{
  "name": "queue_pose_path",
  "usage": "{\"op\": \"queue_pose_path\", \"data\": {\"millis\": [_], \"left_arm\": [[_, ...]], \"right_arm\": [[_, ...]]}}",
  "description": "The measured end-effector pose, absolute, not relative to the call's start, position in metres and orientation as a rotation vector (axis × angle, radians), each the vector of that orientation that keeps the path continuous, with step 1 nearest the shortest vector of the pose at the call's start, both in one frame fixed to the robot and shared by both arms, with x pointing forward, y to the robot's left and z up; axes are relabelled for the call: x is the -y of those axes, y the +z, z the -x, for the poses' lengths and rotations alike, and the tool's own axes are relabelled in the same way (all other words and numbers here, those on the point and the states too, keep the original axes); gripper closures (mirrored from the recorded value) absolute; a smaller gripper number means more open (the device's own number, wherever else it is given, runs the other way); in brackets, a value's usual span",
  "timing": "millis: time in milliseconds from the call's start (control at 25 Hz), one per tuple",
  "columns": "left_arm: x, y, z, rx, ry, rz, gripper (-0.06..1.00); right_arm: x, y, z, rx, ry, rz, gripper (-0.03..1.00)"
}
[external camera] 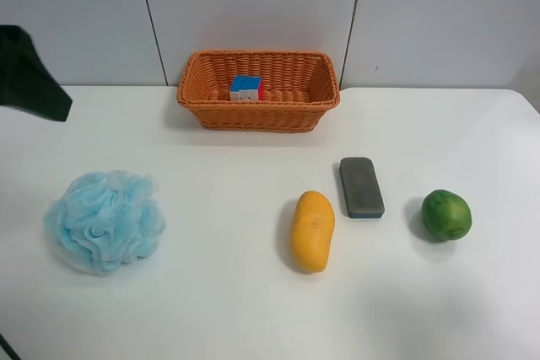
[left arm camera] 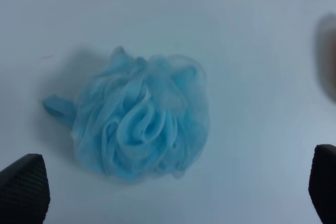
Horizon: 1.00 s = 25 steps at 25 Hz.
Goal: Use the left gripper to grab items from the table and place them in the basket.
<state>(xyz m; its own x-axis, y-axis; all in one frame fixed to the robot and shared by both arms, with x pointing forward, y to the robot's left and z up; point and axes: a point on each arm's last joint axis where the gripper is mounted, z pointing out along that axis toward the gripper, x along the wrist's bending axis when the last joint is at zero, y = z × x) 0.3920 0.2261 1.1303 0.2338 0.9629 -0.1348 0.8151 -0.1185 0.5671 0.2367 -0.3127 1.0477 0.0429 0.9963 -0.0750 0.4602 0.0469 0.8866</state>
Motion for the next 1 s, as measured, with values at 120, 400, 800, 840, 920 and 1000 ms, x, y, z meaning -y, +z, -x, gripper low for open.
{"op": "queue_pose_path", "data": {"millis": [120,400,800,840,920,1000], "left_arm": [[-0.239,1.126,-0.366,-1.579,0.389,-1.960,-0.05],[-0.262,1.109,-0.322,-1.475,0.447,-1.955,-0.05],[-0.281,1.062,-0.280,-1.374,0.493,-1.962,-0.05],[-0.283,1.060,-0.278,-1.365,0.512,-1.955,-0.05],[-0.287,1.058,-0.272,-1.356,0.592,-1.908,-0.05],[-0.289,1.059,-0.268,-1.364,0.646,-1.880,-0.05]], "right_arm": [[0.313,1.048,-0.237,-1.530,0.853,-1.526,-0.02],[0.313,1.048,-0.237,-1.530,0.853,-1.526,-0.02],[0.313,1.048,-0.237,-1.530,0.853,-1.526,-0.02],[0.313,1.048,-0.237,-1.530,0.853,-1.526,-0.02],[0.313,1.048,-0.237,-1.530,0.853,-1.526,-0.02],[0.313,1.048,-0.237,-1.530,0.853,-1.526,-0.02]]}}
